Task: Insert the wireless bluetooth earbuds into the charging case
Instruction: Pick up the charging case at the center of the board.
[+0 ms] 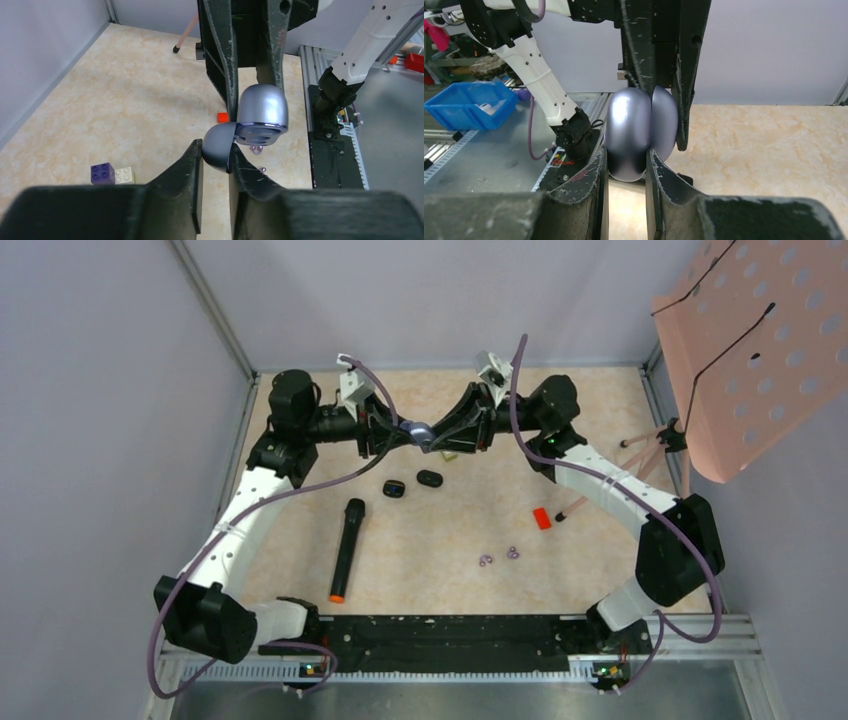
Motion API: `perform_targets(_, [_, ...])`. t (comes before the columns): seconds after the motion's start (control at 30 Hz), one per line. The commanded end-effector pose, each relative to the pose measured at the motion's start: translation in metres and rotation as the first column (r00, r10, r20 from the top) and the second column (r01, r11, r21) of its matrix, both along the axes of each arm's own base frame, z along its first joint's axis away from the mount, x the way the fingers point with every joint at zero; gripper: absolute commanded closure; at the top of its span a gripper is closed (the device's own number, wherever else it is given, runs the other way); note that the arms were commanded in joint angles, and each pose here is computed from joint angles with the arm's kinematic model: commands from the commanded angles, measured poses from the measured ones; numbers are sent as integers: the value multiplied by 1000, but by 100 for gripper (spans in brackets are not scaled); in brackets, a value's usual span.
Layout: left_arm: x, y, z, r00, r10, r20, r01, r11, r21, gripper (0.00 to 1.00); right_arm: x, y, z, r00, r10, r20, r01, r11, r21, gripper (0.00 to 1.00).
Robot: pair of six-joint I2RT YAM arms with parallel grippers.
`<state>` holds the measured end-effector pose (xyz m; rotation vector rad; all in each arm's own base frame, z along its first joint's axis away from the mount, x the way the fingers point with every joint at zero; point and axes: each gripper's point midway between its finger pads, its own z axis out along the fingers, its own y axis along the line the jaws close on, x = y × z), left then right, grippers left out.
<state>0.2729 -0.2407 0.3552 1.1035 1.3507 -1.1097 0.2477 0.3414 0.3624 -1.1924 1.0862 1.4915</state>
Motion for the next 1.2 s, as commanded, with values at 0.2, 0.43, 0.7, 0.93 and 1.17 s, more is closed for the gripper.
perform_targets(0.2, [12, 2, 7, 999, 45, -4, -44, 998, 49, 100, 40, -11, -9, 986, -167, 22, 167, 985, -42, 60])
perform_targets(0.43, [19, 17, -30, 979, 160, -128, -130, 968, 214, 100, 70, -44, -40, 913, -391, 117, 407, 894, -190, 45])
perform_targets(0.7, [33, 28, -68, 914, 297, -279, -121, 852, 510, 100, 44, -54, -39, 916, -344, 206, 379, 911, -162, 36])
perform_targets(0.93, [34, 21, -65, 915, 299, -271, -105, 826, 554, 100, 55, -24, -32, 949, -269, 165, 297, 938, -177, 44])
perform_targets(1.17, [26, 11, -66, 919, 277, -281, -78, 827, 557, 100, 51, -7, -31, 964, -210, 164, 237, 957, -169, 44])
